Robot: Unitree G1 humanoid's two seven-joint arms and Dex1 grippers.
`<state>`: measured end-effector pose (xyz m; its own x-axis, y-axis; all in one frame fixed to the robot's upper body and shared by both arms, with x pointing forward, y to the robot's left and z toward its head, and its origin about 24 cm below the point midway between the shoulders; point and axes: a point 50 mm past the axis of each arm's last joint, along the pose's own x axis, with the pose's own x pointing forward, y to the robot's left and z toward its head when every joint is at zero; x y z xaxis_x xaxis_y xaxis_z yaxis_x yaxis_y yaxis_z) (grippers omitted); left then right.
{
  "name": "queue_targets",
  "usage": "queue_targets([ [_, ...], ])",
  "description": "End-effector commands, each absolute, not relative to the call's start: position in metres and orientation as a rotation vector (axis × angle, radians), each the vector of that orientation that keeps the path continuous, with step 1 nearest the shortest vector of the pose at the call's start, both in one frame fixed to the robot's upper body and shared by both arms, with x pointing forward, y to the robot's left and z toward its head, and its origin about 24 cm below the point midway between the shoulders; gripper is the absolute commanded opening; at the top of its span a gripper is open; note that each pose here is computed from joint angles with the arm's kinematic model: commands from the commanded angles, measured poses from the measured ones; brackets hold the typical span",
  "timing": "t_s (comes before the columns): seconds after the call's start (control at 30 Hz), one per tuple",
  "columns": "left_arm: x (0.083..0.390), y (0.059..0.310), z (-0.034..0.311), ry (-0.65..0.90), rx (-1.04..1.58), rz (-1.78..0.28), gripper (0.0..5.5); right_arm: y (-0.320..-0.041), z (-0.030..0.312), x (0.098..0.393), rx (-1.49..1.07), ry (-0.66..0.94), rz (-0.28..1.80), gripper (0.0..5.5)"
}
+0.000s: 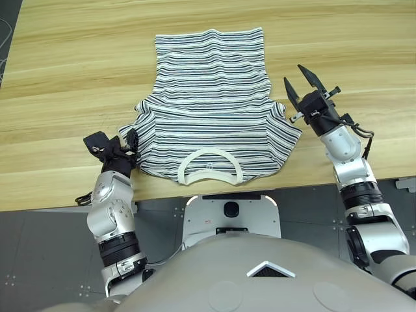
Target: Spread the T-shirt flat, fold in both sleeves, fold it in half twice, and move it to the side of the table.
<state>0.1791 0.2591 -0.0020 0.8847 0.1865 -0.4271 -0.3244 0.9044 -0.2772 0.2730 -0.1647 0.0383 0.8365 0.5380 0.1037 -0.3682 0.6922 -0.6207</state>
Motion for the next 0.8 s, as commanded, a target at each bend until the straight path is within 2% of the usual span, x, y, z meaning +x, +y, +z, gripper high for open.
queue_targets([
  [0.03, 0.169, 0.246, -0.024, 0.551, -0.422, 0.228, 2.95, -0.162, 0.043, 0.276, -0.617, -0.314, 0.510, 1.73],
  [0.13, 0.169, 0.245, -0.025, 0.557, -0.420, 0.217, 2.95, -0.161, 0.044, 0.276, -0.613, -0.320, 0.511, 1.73],
  [0.43, 0.171, 0.250, -0.031, 0.561, -0.408, 0.274, 1.49, -0.161, 0.043, 0.276, -0.611, -0.325, 0.511, 1.73],
  [0.63, 0.174, 0.250, -0.024, 0.489, -0.303, 0.257, 0.48, -0.162, 0.041, 0.276, -0.617, -0.319, 0.508, 1.73],
  [0.73, 0.175, 0.250, -0.019, 0.452, -0.246, 0.246, 0.13, -0.162, 0.040, 0.276, -0.618, -0.318, 0.507, 1.73],
  [0.8, 0.176, 0.251, -0.014, 0.415, -0.178, 0.236, 0.13, -0.161, 0.039, 0.276, -0.618, -0.317, 0.508, 1.73],
])
